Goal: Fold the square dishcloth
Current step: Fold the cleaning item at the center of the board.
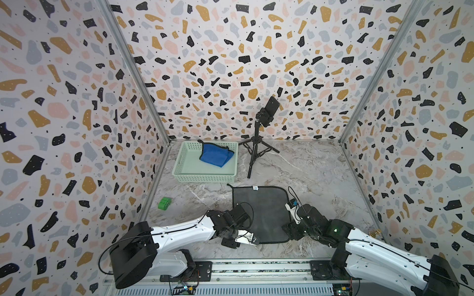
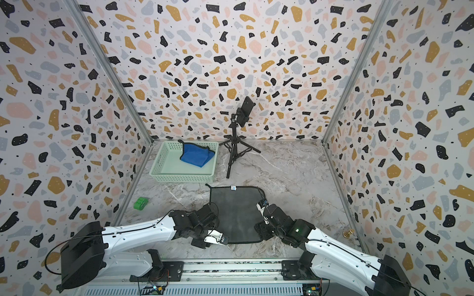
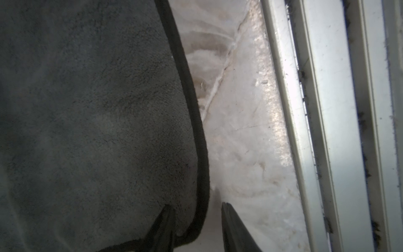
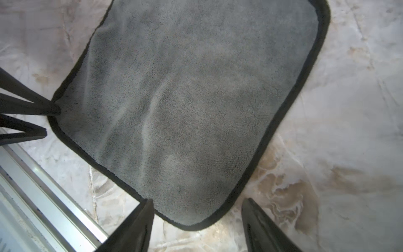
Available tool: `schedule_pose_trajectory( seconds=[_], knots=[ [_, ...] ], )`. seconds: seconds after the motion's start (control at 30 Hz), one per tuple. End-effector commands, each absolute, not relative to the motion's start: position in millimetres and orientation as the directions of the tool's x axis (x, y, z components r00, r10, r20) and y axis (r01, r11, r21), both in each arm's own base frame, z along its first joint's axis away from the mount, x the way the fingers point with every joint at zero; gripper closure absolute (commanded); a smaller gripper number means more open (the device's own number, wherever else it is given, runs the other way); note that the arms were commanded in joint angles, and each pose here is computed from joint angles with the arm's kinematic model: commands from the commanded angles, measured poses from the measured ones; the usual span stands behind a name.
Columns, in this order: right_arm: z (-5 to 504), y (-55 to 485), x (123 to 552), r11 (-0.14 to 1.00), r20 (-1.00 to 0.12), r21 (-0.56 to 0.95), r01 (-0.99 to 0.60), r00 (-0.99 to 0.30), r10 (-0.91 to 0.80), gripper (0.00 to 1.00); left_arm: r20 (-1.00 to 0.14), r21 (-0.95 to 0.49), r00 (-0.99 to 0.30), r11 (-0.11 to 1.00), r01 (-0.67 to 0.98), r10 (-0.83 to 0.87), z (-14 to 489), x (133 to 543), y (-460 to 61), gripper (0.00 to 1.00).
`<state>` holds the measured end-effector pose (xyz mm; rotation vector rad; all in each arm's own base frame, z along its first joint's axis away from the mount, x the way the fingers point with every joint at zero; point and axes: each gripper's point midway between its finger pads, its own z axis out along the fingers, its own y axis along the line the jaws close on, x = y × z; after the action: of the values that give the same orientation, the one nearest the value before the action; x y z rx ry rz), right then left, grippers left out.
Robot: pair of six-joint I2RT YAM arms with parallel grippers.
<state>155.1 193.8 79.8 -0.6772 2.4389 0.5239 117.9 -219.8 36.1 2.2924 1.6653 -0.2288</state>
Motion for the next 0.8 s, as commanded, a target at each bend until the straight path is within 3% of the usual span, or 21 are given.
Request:
schedule_pose_trajectory(
  seconds=[0.0, 0.1, 0.77],
  knots=[
    [94, 213, 158, 0.721, -0.703, 0.208, -0.661, -0.614, -0.359, 0.33, -0.276, 0.177, 0.326, -0.286, 0.942, 0.904, 31, 122, -217, 0.76],
    [97, 222, 157, 0.684, -0.741, 0.184, -0.705, -0.557, -0.375, 0.34, -0.24, 0.192, 0.302, -0.26, 0.946, 0.923, 29, 128, -206, 1.0],
    [56, 279, 90, 0.366, -0.625, 0.018, -0.93, -0.297, -0.722, 0.37, -0.239, 0.176, 0.188, -0.148, 0.973, 0.953, 48, 128, -143, 1.0]
  ],
)
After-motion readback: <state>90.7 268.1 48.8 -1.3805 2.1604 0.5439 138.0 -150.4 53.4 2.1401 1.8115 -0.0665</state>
